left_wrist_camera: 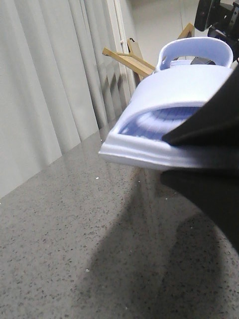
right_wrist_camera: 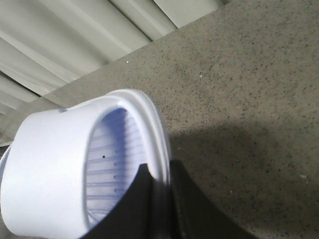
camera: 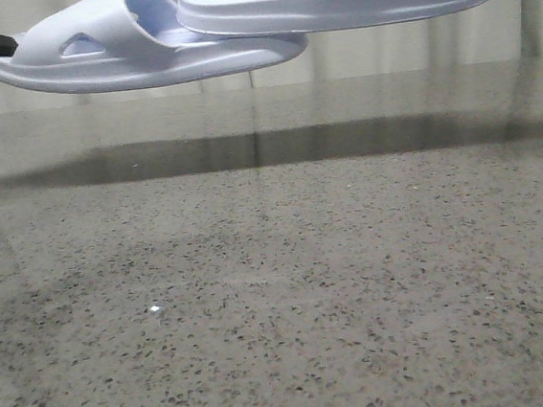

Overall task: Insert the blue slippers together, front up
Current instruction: 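Slide the right gripper's slipper over the left gripper's slipper, then release the right gripper and withdraw it upward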

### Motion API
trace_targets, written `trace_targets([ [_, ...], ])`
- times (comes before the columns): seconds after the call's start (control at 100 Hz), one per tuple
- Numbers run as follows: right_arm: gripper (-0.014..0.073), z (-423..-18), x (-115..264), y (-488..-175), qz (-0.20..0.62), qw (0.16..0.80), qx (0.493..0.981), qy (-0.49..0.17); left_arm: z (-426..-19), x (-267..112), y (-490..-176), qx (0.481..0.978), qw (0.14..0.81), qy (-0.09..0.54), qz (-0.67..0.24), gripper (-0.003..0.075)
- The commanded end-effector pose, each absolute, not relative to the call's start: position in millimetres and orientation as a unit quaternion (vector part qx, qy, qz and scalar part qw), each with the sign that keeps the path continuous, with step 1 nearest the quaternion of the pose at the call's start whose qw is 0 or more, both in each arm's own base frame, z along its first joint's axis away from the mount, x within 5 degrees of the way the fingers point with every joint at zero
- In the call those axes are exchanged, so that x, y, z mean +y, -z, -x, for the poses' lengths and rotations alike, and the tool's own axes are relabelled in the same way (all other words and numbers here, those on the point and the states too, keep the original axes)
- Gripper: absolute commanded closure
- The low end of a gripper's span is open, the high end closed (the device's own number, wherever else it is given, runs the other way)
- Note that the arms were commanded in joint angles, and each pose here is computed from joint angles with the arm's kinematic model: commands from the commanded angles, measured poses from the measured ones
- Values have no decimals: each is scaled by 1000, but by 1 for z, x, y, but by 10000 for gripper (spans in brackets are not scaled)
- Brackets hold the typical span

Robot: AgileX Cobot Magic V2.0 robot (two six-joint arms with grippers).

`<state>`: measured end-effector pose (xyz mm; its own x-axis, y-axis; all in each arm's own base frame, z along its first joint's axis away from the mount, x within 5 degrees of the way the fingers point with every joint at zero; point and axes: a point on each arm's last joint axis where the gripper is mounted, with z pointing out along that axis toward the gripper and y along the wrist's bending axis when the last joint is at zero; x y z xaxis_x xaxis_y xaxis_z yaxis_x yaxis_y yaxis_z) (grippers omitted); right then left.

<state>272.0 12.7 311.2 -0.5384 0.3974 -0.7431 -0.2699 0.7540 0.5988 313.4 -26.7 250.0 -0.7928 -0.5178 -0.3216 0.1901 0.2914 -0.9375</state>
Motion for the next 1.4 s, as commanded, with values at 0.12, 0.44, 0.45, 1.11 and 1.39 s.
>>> trace_targets([
  [0.12,694,-274,17,-336,-30,514,780,-356,-309,-28,-279,686,326,645,86,705],
  [0.44,694,-280,30,-328,-17,495,788,-366,-309,-28,-280,686,327,645,85,705],
  [0.45,694,-281,31,-327,-17,493,789,-367,-309,-28,-280,686,327,645,85,705],
  [1.11,694,-337,131,-286,68,373,796,-473,-308,-29,-279,690,324,642,81,705],
  [1.39,681,-339,144,-285,103,366,794,-474,-308,-29,-279,690,324,642,81,705],
])
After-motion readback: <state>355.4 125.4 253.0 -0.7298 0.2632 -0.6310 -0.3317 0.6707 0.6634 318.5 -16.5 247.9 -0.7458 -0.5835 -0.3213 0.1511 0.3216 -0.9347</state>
